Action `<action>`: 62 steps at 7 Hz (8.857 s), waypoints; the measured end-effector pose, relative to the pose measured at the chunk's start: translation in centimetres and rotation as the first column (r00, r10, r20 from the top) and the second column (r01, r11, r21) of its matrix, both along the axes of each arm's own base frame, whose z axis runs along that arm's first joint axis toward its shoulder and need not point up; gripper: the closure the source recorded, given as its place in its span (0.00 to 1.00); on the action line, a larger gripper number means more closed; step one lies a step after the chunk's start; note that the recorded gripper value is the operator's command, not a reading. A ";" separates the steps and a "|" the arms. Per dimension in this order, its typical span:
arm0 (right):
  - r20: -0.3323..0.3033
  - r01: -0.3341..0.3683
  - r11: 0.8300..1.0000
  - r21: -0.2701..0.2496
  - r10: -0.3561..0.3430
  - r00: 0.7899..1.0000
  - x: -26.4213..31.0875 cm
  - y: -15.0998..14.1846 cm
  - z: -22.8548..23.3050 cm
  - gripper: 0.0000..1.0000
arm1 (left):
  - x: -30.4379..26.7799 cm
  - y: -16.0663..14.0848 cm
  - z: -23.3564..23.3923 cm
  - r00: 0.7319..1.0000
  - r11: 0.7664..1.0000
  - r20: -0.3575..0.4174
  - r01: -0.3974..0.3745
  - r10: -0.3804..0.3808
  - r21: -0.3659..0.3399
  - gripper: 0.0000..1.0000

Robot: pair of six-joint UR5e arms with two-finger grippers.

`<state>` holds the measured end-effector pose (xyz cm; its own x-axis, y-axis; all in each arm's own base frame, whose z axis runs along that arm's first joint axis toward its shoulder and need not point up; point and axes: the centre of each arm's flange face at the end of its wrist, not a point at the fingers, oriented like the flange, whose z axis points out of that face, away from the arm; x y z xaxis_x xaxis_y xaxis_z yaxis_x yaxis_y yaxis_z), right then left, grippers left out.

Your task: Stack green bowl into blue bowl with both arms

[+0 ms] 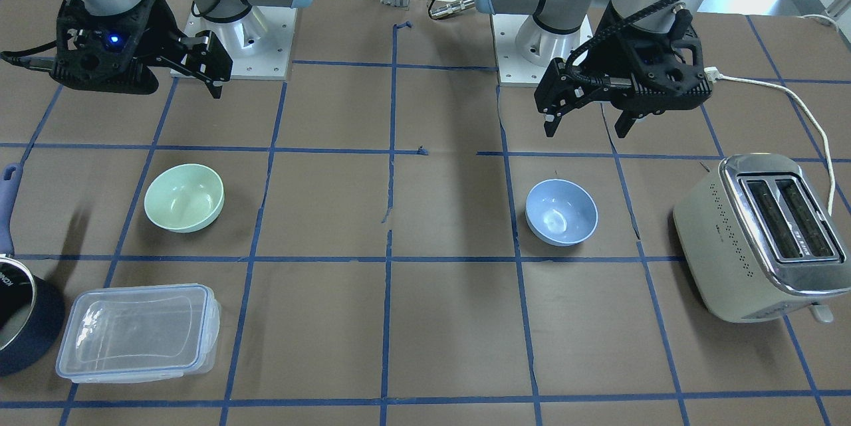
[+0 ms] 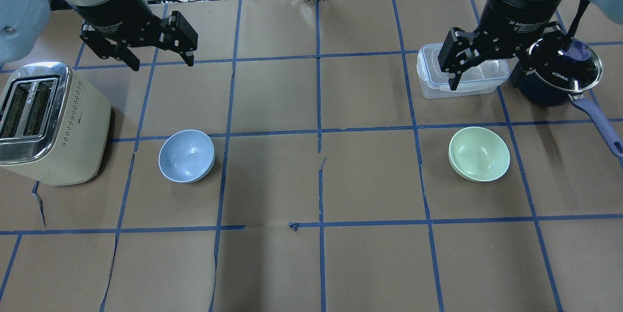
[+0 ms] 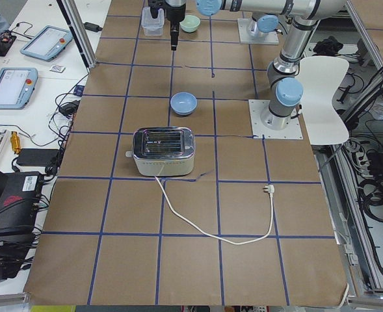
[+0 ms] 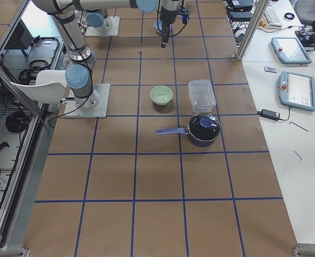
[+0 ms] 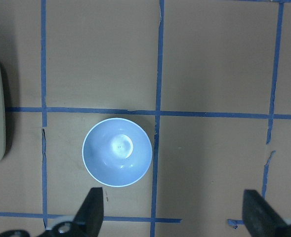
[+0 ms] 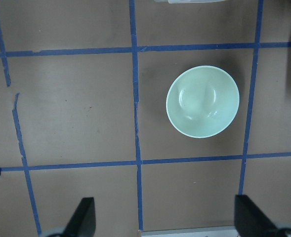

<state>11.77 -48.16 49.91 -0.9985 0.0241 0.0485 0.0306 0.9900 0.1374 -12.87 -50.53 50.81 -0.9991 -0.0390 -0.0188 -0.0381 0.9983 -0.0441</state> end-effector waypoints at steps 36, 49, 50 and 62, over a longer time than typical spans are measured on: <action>-0.001 0.113 0.987 -0.114 -0.113 0.994 -5.4 -0.3 -26.5 0.00 | 2.9 0.6 -24.2 0.993 0.997 -0.115 -0.003 0.012 0.083 1.00; -0.017 0.244 0.969 -0.037 -0.245 0.969 -4.6 -2.9 -22.7 1.00 | -13.4 -4.9 -24.0 0.969 0.996 -0.232 -0.084 0.080 -0.008 0.27; -0.022 0.274 0.961 -0.046 -0.276 0.961 -3.1 -4.4 -20.2 1.00 | -11.3 -5.5 -21.2 0.986 0.999 -0.164 -0.016 0.011 -0.028 0.26; -0.004 0.389 0.920 -0.046 -0.389 0.921 30.1 -11.4 -20.2 1.00 | 0.7 0.3 0.2 0.994 0.994 -0.019 0.109 -0.109 -0.006 0.00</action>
